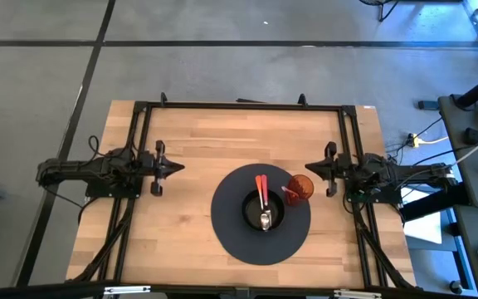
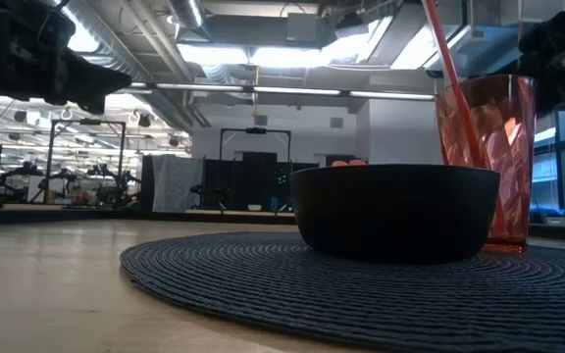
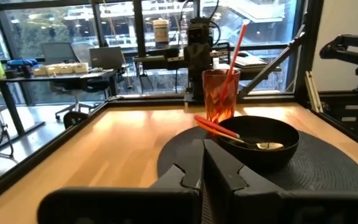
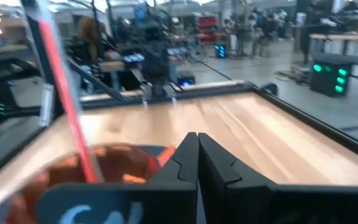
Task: Pick & Place Utensil
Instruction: Return to Home Position
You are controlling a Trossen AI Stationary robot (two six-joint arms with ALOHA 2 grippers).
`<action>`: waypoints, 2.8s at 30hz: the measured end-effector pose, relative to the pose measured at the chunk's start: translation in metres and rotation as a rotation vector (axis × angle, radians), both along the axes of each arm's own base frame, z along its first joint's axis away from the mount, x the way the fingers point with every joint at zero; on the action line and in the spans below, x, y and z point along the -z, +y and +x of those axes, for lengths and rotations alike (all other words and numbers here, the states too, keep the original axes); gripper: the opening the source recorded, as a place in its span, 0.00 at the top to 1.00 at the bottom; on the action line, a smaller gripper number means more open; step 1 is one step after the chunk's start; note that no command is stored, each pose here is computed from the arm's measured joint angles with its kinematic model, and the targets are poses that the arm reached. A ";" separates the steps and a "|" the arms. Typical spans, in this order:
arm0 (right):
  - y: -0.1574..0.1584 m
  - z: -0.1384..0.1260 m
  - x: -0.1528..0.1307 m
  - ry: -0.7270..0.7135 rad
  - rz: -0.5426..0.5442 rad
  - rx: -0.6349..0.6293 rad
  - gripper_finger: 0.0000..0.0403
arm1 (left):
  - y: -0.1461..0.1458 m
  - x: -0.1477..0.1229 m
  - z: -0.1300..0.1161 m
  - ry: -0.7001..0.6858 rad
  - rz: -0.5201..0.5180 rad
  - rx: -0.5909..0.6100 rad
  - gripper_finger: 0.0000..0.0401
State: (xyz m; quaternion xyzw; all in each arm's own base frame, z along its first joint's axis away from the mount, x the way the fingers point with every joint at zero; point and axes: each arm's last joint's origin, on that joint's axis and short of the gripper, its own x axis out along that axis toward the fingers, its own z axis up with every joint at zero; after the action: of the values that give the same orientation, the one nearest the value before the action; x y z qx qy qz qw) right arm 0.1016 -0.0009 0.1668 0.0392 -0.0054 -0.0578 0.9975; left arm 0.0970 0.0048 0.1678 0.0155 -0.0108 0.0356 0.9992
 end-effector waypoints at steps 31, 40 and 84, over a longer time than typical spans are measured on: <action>0.001 0.002 -0.007 -0.058 -0.044 -0.022 1.00 | -0.004 0.003 0.003 0.038 0.044 0.008 1.00; 0.003 -0.004 -0.013 -0.134 -0.076 -0.107 1.00 | -0.003 0.003 0.003 0.034 -0.006 -0.009 1.00; 0.001 -0.004 -0.006 -0.074 -0.032 -0.039 0.96 | -0.004 0.003 0.003 0.034 -0.037 0.000 0.98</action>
State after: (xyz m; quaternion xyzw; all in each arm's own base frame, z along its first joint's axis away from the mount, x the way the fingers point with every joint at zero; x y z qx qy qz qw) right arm 0.0971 0.0003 0.1732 0.0257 -0.0426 -0.0370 0.9981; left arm 0.1001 0.0011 0.1652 -0.0022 0.0067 0.0357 0.9993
